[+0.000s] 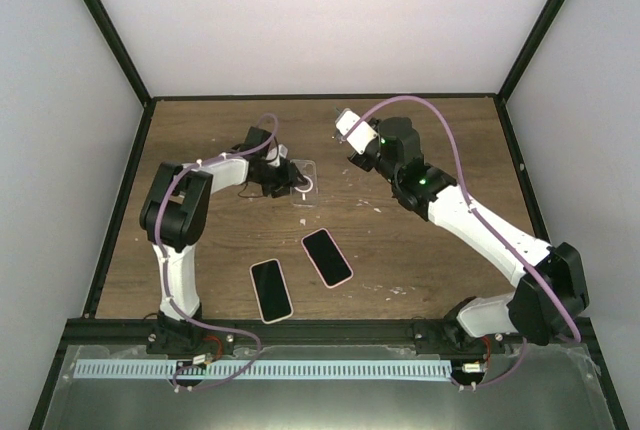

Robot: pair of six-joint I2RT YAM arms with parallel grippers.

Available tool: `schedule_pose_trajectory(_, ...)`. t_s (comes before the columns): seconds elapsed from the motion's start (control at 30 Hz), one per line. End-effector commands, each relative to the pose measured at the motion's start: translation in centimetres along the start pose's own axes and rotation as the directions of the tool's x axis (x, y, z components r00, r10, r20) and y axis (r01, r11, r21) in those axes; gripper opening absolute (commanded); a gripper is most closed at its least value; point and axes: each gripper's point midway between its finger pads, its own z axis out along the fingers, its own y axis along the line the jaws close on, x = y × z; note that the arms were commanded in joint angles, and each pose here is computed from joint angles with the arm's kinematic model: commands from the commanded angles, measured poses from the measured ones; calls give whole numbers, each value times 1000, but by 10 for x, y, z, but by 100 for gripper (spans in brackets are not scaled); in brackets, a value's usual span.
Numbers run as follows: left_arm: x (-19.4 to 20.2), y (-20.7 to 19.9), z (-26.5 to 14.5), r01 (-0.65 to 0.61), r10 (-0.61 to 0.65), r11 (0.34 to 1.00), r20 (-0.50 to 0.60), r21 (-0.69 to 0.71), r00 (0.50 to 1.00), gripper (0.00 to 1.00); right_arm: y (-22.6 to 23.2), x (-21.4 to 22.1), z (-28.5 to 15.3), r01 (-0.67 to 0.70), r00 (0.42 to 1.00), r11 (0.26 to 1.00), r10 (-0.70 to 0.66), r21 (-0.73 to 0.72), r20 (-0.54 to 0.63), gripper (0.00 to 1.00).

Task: Take the phone out of the phone case
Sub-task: Place the phone case at the center of the board, then place the phone at the center of the board.

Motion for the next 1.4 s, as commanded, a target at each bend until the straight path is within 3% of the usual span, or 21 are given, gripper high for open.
schedule_pose_trajectory(0.0, 0, 15, -7, 13, -10, 995, 31, -97, 999, 57, -25, -20, -9, -26, 997, 995, 19, 91, 76, 1)
schedule_pose_trajectory(0.1, -2, 12, -15, 14, -9, 995, 53, -97, 999, 69, -25, -21, -8, -21, 996, 995, 12, 98, 83, 1)
schedule_pose_trajectory(0.23, -13, -4, -41, -10, 17, 998, 106, -64, 994, 75, -25, -26, -7, 1, 993, 994, -14, 111, 118, 1)
schedule_pose_trajectory(0.43, -28, -66, -93, -67, 38, 988, 204, 138, 978, 81, -12, -27, -1, 99, 982, 986, -119, 135, 150, 1)
schedule_pose_trajectory(0.63, -40, -136, -144, -154, 44, 917, 289, 367, 956, 82, 10, -29, 2, 238, 940, 949, -279, 209, 194, 1)
schedule_pose_trajectory(0.77, -36, -171, -160, -154, 19, 854, 267, 498, 964, 81, 22, -35, 3, 314, 906, 918, -366, 242, 214, 1)
schedule_pose_trajectory(1.1, -20, -189, -153, -63, -49, 805, 173, 590, 984, 69, 51, -51, 1, 457, 800, 826, -544, 331, 253, 1)
schedule_pose_trajectory(1.37, -27, -183, -141, 3, -106, 806, 141, 592, 984, 44, 63, -52, -2, 505, 757, 788, -601, 353, 258, 1)
